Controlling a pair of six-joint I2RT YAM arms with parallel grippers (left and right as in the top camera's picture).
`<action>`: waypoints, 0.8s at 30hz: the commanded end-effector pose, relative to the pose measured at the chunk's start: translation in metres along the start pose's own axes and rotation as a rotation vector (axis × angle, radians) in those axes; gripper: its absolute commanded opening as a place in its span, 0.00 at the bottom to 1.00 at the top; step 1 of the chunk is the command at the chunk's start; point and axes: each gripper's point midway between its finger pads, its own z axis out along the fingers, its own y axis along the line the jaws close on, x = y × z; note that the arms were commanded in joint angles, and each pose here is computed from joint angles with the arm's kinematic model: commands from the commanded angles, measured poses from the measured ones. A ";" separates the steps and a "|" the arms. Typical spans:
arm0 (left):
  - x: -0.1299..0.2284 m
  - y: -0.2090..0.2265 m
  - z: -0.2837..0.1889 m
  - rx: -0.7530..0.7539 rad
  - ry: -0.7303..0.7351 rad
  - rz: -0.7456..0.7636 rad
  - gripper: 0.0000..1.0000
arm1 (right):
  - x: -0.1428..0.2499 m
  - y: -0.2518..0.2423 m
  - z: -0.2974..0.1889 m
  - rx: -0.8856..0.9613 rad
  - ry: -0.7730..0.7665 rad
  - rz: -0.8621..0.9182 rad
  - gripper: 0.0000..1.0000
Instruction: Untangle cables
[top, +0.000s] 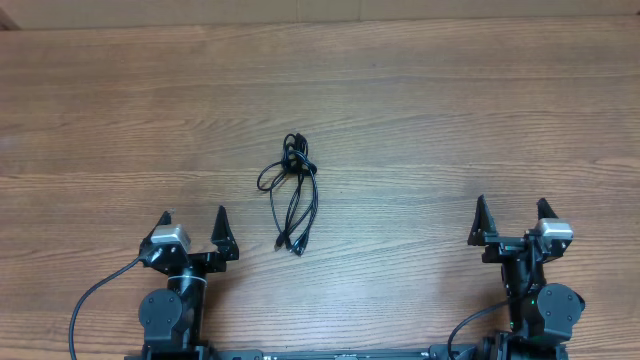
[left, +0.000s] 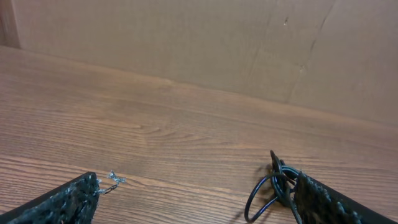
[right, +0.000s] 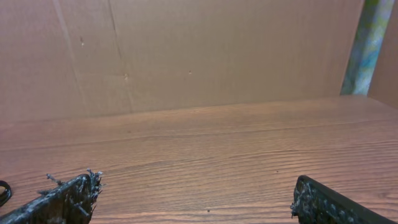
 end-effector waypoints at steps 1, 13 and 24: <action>0.000 0.000 0.000 0.003 -0.005 0.012 0.99 | 0.002 0.000 0.000 0.004 -0.002 0.003 1.00; -0.001 0.000 0.000 0.003 -0.006 0.011 1.00 | 0.002 0.000 0.000 0.004 -0.002 0.003 1.00; -0.008 -0.001 0.000 0.004 -0.035 0.013 1.00 | 0.002 0.000 0.000 0.004 -0.002 0.003 1.00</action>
